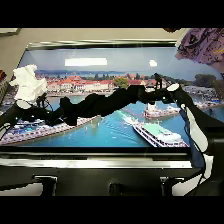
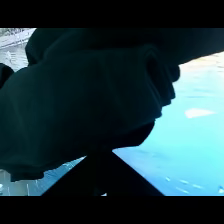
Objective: Fold the clothes and pants, and hang the long-sleeved shirts on hangers.
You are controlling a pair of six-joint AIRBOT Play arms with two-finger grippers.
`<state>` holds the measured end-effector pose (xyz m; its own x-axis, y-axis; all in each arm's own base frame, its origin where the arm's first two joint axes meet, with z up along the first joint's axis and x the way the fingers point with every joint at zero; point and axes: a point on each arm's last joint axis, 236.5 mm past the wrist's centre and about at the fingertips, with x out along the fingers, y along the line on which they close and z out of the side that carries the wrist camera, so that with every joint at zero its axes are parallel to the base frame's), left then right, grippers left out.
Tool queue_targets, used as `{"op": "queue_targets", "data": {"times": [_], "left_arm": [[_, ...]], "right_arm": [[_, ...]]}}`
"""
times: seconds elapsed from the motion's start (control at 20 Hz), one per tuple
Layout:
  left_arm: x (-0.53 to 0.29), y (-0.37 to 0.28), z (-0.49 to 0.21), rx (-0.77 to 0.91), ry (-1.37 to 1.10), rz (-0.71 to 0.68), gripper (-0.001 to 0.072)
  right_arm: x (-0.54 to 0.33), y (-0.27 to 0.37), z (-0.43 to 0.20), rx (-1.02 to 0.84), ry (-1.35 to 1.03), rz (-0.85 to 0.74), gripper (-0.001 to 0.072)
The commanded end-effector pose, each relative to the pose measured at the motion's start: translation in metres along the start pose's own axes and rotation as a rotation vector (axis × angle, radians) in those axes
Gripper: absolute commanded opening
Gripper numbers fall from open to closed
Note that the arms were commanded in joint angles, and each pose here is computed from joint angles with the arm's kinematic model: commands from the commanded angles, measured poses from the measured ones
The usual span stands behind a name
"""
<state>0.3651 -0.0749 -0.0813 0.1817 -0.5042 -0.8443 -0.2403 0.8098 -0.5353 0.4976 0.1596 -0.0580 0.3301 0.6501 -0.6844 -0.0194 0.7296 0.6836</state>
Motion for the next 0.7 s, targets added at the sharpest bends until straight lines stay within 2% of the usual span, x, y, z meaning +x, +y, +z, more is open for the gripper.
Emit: {"op": "queue_targets", "data": {"times": [0.0, 0.1, 0.15, 0.25, 0.3, 0.5, 0.65], "left_arm": [[0.016, 0.000, -0.009, 0.015, 0.038, 0.002, 0.0652], [0.025, 0.003, -0.013, 0.004, 0.063, 0.005, 0.0648], [0.029, 0.005, -0.015, 0.001, 0.075, 0.007, 0.0563], [0.033, 0.004, -0.013, -0.002, 0.069, 0.006, 0.0271], [0.031, 0.000, -0.008, 0.010, 0.053, -0.004, 0.0040], [-0.025, -0.045, 0.052, 0.165, -0.098, -0.043, 0.0024], [-0.135, -0.093, 0.118, 0.326, -0.352, 0.017, 0.0023]], "right_arm": [[-0.006, 0.008, -0.001, -0.003, 0.003, 0.010, 0.0035], [-0.008, 0.011, -0.002, -0.007, 0.010, 0.015, 0.0035], [-0.009, 0.013, -0.003, -0.006, 0.014, 0.018, 0.0035], [-0.013, 0.017, -0.004, -0.010, 0.016, 0.024, 0.0035], [-0.016, 0.020, -0.003, -0.017, 0.010, 0.025, 0.0035], [-0.044, 0.047, 0.011, -0.080, -0.052, 0.034, 0.0034], [-0.105, 0.085, 0.049, -0.224, -0.184, -0.048, 0.0033]]}}
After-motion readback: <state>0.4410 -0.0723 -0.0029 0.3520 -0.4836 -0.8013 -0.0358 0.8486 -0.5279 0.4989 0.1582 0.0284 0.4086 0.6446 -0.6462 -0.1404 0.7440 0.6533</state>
